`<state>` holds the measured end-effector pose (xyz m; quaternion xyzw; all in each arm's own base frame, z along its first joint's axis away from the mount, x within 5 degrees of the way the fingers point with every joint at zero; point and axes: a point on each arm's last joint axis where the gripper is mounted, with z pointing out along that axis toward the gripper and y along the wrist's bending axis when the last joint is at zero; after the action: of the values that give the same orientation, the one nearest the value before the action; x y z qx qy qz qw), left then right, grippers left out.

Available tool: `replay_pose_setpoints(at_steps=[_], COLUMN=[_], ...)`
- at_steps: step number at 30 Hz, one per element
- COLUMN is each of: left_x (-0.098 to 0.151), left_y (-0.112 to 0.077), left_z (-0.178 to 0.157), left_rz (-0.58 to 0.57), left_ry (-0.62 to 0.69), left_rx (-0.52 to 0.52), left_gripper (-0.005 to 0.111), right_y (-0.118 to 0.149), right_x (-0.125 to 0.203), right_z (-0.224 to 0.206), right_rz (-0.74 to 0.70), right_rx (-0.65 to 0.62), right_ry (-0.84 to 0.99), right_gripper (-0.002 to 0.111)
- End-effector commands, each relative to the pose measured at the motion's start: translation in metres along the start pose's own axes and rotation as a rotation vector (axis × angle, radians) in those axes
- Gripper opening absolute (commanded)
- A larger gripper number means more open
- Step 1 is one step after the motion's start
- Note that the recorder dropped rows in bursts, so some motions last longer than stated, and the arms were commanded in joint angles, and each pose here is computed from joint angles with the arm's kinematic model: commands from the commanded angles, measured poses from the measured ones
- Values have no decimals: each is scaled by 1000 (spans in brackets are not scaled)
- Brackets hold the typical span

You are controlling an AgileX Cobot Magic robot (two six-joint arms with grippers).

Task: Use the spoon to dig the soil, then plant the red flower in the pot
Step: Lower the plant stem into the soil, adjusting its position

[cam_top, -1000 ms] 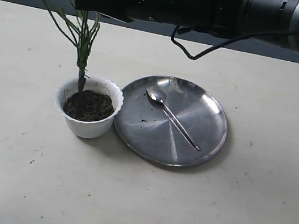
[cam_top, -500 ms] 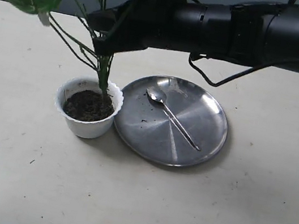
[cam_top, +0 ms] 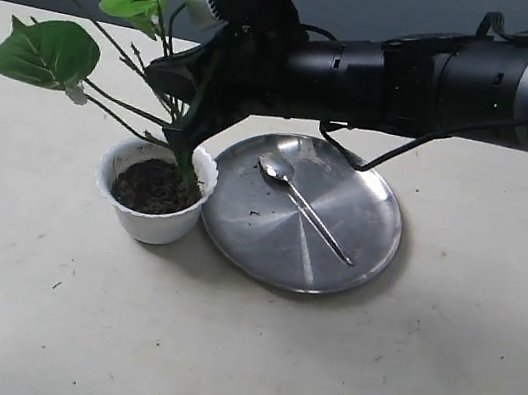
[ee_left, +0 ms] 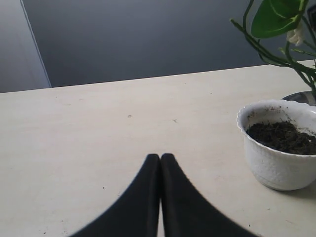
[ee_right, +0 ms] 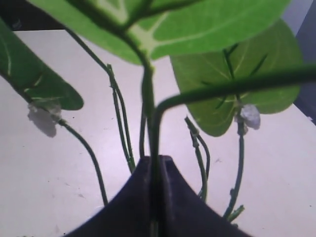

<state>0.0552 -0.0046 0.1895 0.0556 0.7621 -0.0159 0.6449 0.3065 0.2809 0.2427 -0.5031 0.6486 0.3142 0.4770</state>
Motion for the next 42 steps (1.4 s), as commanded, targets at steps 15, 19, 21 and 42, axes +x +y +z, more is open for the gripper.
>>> replay_pose_setpoints(at_steps=[15, 19, 21, 42], left_x=[-2, -2, -2, -2], left_y=[0, 0, 0, 0], left_z=[0, 0, 0, 0], left_rz=[-5, -5, -5, -5], left_ry=[-17, -17, -17, -17], left_rx=[6, 6, 6, 6], left_gripper=[1, 1, 1, 1], right_y=[-18, -12, -13, -25], right_x=[-36, -33, -29, -41], right_z=[-1, 6, 10, 6], right_rz=[343, 232, 238, 576], right_rx=[129, 119, 116, 206], right_ry=[-73, -52, -43, 11], right_gripper=[0, 0, 0, 0])
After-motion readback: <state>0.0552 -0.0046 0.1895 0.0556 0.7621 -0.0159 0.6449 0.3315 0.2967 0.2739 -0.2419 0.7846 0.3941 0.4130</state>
